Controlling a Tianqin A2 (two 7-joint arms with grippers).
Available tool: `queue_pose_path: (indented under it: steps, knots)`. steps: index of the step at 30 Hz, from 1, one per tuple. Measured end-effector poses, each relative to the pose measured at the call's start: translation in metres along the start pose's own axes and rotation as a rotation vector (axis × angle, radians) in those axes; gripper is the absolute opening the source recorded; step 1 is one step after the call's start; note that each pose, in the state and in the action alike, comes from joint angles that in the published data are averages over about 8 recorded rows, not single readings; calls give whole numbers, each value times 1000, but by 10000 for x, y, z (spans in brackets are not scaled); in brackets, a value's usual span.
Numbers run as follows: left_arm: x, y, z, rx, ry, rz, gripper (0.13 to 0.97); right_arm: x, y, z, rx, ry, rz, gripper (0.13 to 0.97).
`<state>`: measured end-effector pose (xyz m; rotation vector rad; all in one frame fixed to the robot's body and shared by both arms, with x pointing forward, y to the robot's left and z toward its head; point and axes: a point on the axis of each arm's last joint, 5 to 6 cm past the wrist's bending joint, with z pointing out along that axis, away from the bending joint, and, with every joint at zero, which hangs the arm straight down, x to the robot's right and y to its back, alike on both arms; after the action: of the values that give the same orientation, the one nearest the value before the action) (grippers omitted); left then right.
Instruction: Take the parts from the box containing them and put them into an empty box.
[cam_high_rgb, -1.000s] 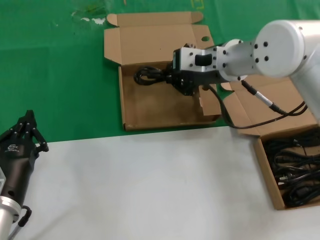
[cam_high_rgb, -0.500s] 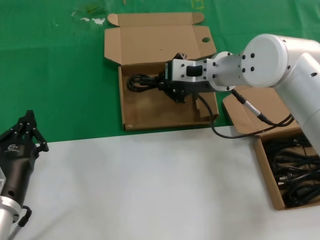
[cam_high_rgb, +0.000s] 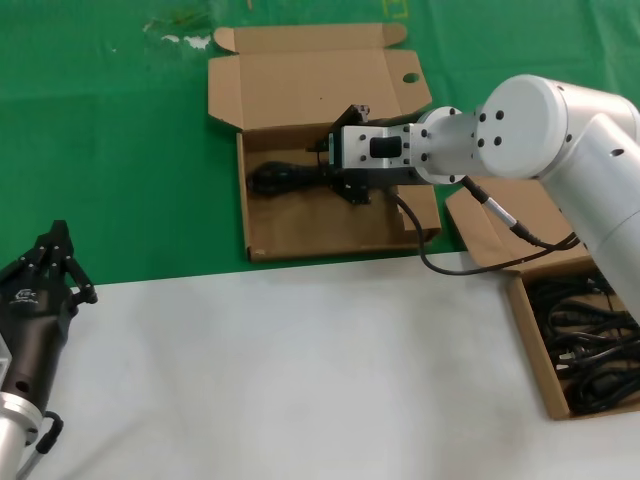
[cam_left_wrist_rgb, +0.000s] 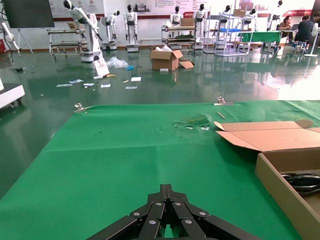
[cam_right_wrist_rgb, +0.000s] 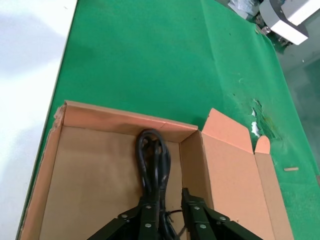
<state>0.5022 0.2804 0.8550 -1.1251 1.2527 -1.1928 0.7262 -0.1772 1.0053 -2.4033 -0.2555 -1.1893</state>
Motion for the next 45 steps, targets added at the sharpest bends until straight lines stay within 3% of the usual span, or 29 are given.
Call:
queue_pose_path:
  steps: [9, 16, 29, 33, 42, 45]
  knots:
    - [0, 0, 0, 0, 0, 0, 140, 6, -1, -50, 20, 25, -1, 270]
    - [0, 0, 0, 0, 0, 0, 140, 38, -43, -324, 91, 108, 11, 360]
    - [0, 0, 0, 0, 0, 0, 142, -370, -99, -933, 232, 254, 63, 648]
    - [0, 0, 0, 0, 0, 0, 152, -425, -102, -977, 242, 259, 72, 749]
    - [0, 0, 0, 0, 0, 0, 211, -535, -79, -958, 272, 288, 134, 885]
    - [0, 0, 0, 0, 0, 0, 243, -597, -64, -947, 288, 305, 172, 885]
